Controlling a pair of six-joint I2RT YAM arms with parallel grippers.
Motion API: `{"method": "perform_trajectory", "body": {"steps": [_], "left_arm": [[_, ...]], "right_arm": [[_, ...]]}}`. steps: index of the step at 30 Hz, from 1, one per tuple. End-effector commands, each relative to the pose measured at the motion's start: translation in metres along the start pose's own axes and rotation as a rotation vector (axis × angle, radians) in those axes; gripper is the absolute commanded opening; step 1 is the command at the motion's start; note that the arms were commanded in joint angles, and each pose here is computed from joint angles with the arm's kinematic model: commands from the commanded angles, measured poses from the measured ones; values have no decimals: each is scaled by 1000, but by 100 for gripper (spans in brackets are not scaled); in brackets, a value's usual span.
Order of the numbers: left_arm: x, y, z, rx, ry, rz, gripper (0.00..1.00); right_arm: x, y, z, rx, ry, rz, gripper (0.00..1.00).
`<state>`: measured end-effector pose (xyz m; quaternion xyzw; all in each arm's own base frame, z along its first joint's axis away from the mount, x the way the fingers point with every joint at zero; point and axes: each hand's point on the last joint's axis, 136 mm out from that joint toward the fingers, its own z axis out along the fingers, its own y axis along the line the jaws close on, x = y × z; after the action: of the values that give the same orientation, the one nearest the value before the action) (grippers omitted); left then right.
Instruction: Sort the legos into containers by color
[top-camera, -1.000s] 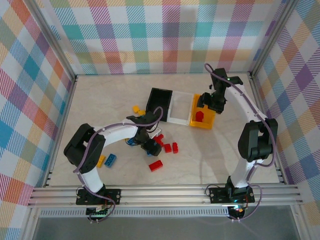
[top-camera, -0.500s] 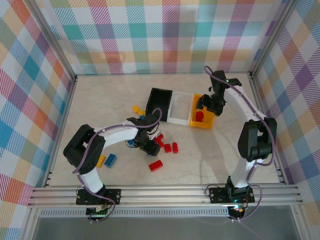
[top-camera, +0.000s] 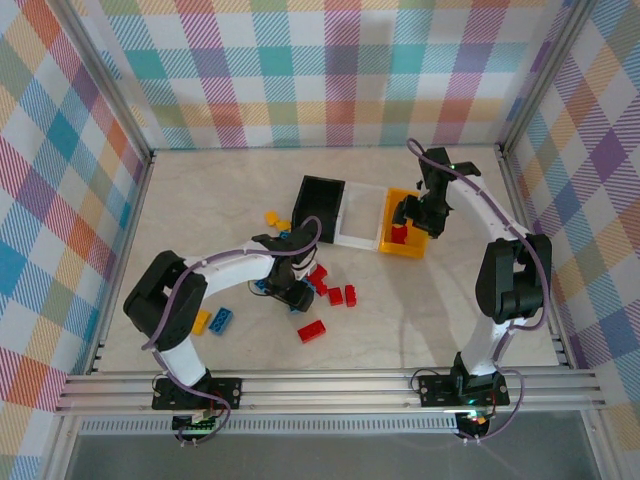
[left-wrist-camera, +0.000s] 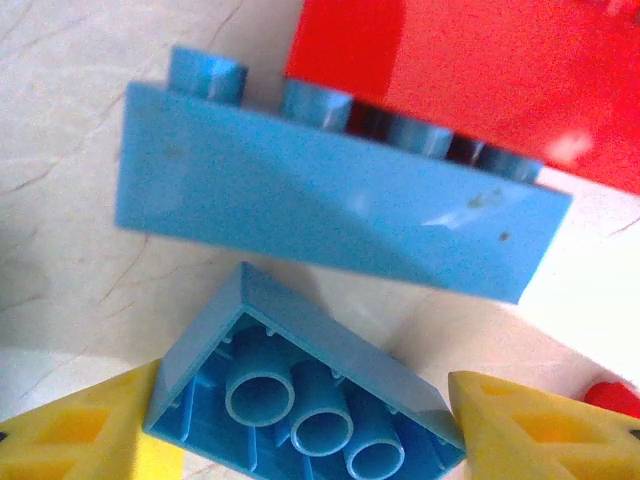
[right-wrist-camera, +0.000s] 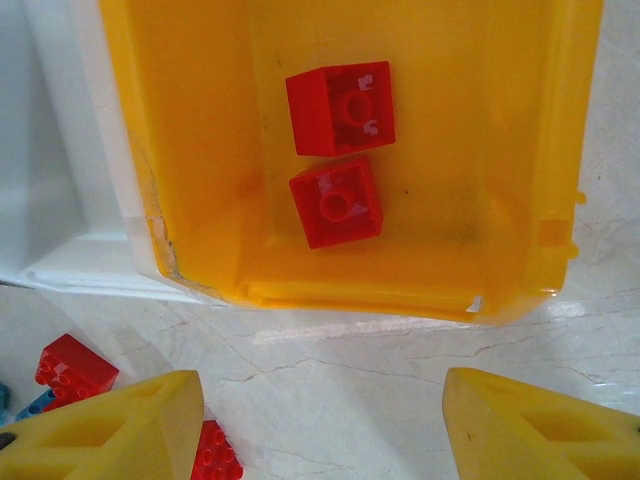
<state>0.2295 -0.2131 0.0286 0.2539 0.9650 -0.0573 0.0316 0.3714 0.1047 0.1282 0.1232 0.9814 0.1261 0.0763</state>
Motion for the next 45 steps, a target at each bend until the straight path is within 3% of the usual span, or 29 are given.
{"method": "perform_trajectory", "body": {"steps": [1,8,16,21,27,34,39,45], "left_arm": [[0,3,-24,-46,-20,-11,59],[-28,8,-62,-54,-94,-42,60],[-114,31,-99,-27,-226,-117,60],[-175,43,-97,-47,-283,-139,60],[-219,55,-74,-98,-284,-142,60],[-237,62,-60,-108,-274,-151,68],[-237,57,-68,-82,-284,-156,70],[-215,42,-96,-18,-310,-177,71]], "right_arm": [[1,4,-4,-29,-3,2,65],[9,4,-2,-44,20,2,64],[36,4,-15,-88,42,14,64],[53,5,-28,-125,42,33,63],[65,7,-47,-148,26,30,63],[70,5,-59,-141,4,-14,64],[74,7,-57,-163,10,-28,64],[112,51,-32,-302,131,-205,64]]}}
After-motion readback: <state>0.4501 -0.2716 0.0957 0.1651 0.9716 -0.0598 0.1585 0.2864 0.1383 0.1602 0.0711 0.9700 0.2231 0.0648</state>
